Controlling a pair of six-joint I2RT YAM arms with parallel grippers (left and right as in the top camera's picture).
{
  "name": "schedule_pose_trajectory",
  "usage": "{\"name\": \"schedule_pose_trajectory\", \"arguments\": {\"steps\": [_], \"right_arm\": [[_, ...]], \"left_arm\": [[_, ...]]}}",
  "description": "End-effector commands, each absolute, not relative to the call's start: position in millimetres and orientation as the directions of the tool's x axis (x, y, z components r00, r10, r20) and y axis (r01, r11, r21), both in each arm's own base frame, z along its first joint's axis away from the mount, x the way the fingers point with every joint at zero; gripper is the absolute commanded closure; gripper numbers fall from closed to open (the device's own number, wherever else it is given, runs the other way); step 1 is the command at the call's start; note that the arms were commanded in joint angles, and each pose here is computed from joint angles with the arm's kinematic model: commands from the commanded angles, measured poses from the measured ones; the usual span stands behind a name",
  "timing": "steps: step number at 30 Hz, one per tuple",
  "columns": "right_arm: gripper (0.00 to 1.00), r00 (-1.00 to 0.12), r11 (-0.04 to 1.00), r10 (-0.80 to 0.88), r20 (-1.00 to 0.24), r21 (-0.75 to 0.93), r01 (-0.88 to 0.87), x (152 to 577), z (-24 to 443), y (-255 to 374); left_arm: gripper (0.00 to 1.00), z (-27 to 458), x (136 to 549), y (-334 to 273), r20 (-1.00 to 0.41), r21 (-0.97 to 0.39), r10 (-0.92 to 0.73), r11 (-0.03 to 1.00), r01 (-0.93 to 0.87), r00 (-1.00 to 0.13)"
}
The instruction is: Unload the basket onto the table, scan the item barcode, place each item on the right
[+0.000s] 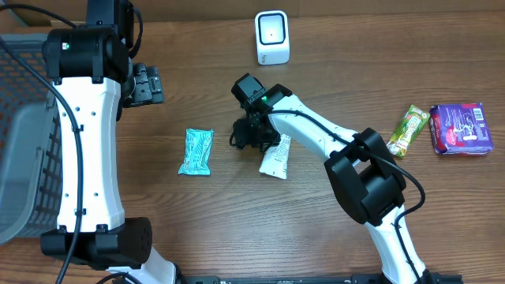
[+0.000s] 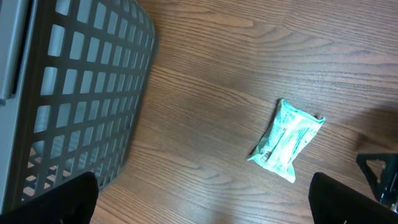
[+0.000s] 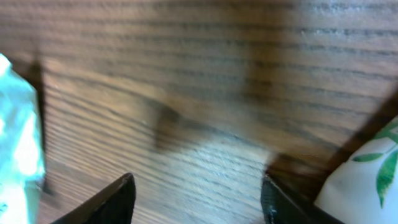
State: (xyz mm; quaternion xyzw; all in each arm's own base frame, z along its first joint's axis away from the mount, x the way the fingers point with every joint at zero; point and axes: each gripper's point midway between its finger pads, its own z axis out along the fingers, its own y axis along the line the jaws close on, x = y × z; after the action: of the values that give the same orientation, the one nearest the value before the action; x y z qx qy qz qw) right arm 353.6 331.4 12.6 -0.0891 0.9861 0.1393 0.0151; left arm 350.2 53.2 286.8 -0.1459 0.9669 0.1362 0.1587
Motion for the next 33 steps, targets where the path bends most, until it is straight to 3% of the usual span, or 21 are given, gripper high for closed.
{"name": "schedule_pose_trajectory", "arguments": {"steps": [1, 8, 13, 23, 33], "right_arm": [[0.32, -0.965, 0.922, -0.217, -0.149, 0.292, -0.253, 360.8, 54.0, 333.2], [0.32, -0.951, 0.908, -0.155, -0.267, 0.34, -0.244, 366.4, 141.2, 309.3], [0.32, -0.971, 0.935, -0.083, -0.224, 0.319, -0.154, 357.6, 171.3, 257.5], [0.31, -1.0, 0.88, -0.022, 0.011, 0.474, -0.014, 330.1, 92.0, 240.7], [0.27, -0.991, 0.848, 0.123, 0.044, 0.514, 0.128, 325.8, 35.1, 242.6]], "left_arm": [[0.0, 296.2, 349.0, 54.1, -0.374, 0.216, -0.228, 0.921, -0.324, -0.899], [0.01, 296.2, 349.0, 54.1, -0.374, 0.216, -0.228, 0.921, -0.324, -0.899], [0.0, 296.2, 349.0, 54.1, -0.374, 0.216, -0.228, 0.921, -0.324, -0.899], [0.0, 296.2, 349.0, 54.1, -0.374, 0.216, -0.228, 0.921, -0.324, -0.899], [0.0, 296.2, 349.0, 54.1, -0.374, 0.216, -0.228, 0.921, -0.324, -0.899]]}}
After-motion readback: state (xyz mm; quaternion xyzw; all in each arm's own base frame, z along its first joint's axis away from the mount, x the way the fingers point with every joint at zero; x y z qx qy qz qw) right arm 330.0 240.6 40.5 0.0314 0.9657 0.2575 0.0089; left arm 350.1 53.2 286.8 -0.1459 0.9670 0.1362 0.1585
